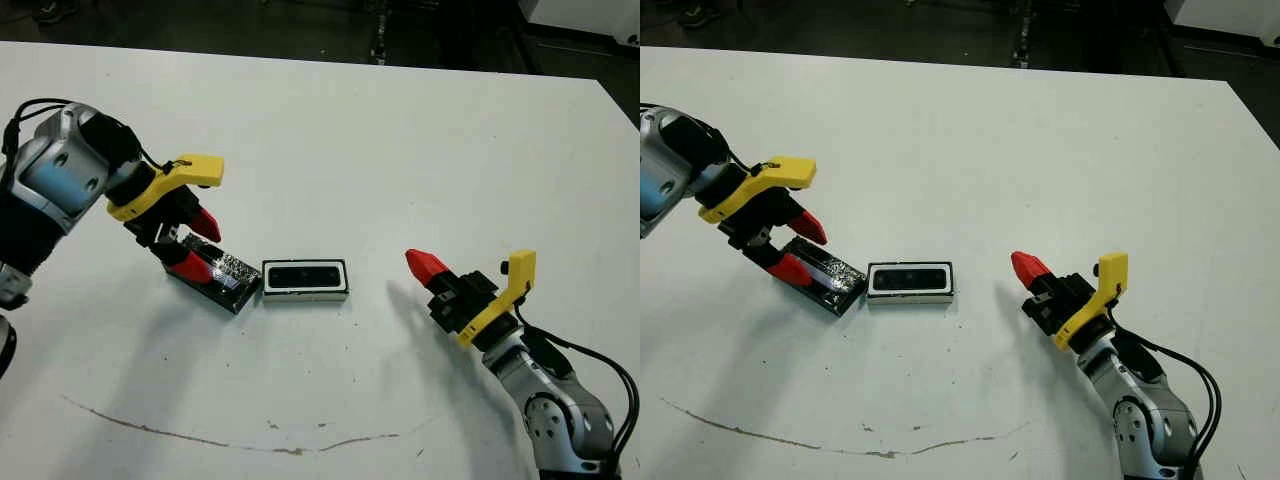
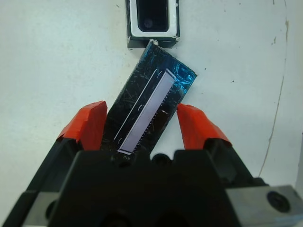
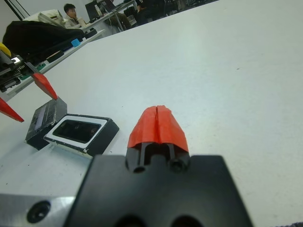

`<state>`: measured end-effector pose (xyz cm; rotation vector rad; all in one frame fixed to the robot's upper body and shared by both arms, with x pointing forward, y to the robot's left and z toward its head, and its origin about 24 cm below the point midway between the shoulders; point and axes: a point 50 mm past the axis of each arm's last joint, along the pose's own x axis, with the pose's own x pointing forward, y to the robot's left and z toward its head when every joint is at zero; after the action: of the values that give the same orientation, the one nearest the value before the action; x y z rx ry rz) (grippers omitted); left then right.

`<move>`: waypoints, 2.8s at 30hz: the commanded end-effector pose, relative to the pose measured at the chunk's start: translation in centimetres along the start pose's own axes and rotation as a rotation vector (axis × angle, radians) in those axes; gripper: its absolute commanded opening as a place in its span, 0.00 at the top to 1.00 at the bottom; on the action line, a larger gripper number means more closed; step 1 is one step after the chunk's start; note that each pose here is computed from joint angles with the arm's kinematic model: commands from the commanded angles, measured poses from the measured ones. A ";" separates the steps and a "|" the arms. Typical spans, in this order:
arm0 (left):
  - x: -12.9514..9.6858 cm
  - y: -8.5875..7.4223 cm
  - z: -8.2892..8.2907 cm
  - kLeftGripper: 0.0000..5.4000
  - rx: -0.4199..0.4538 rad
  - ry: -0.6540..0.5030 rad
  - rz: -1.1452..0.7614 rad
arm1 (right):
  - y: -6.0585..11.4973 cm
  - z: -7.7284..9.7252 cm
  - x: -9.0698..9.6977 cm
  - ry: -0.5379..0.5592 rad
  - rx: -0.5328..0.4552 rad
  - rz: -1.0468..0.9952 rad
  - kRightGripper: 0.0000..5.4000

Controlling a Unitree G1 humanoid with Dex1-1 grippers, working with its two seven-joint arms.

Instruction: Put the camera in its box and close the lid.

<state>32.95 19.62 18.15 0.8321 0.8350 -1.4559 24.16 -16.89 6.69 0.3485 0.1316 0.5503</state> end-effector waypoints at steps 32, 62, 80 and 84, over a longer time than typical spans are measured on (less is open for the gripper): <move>0.6 -0.6 2.7 0.00 0.572 0.343 0.003 | 0.0 -1.1 -0.6 0.034 0.010 -0.021 1.00; 3.9 0.5 0.4 0.00 0.631 0.302 -0.008 | 0.1 -1.1 -0.6 0.036 0.022 -0.022 1.00; 4.9 0.4 -0.8 0.28 0.451 0.402 -0.141 | 0.1 -1.0 -0.6 0.032 0.019 -0.019 1.00; 4.9 0.2 -0.7 0.40 0.481 0.437 -0.191 | 0.2 -1.1 -0.6 0.031 0.022 -0.017 1.00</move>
<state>33.68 16.97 15.39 1.5293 0.8313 -1.6475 23.48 -16.49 5.91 0.3643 0.1620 0.5487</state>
